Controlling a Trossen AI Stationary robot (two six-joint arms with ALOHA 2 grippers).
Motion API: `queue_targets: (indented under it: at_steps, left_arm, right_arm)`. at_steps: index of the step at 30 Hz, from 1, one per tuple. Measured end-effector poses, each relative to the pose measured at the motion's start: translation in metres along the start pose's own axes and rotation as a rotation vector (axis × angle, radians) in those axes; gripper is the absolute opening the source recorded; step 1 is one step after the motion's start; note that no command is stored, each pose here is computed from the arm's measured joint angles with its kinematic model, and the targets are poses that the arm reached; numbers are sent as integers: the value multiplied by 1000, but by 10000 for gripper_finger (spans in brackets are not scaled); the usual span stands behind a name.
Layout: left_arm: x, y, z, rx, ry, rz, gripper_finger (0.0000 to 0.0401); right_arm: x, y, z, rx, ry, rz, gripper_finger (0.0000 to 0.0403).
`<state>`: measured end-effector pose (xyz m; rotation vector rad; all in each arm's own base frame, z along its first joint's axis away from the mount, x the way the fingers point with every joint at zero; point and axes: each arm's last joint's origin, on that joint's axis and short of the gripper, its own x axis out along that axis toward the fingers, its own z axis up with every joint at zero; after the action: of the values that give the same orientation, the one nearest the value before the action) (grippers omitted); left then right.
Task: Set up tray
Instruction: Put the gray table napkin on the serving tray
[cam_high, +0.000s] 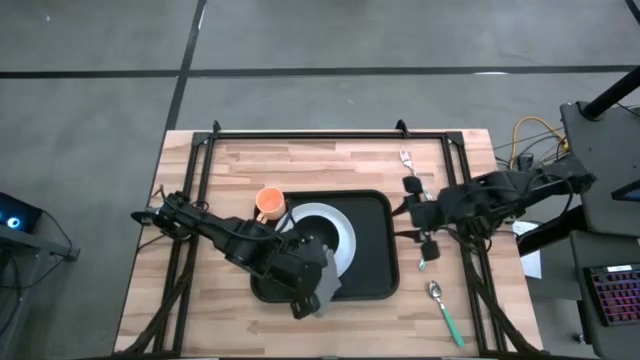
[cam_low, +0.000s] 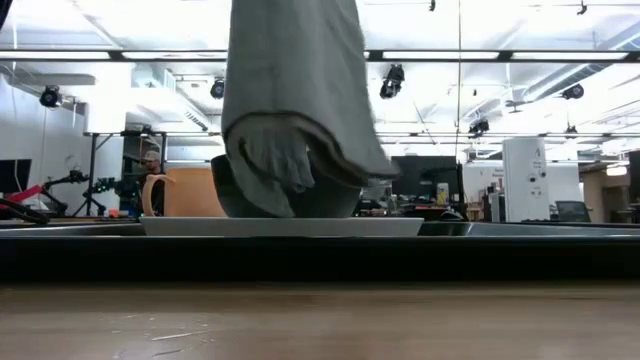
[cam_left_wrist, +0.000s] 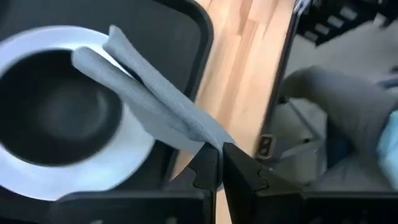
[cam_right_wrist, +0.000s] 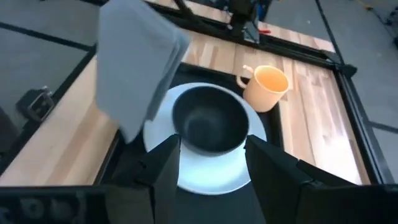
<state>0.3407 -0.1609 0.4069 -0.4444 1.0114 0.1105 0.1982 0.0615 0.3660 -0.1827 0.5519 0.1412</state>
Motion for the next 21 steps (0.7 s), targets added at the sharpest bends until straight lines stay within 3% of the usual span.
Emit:
queue_targets:
  at_steps: [4,11,21]
  left_arm:
    - [-5,11,0,99,52,32,0]
    - [-28,31,-8,177,137,106,0]
    - [-51,36,-9,369,87,74,0]
  right_arm:
    - [17,-4,10,36,-61,-22,173]
    - [51,-13,28,40,-210,63,175]
    - [105,-23,42,79,-316,37,181]
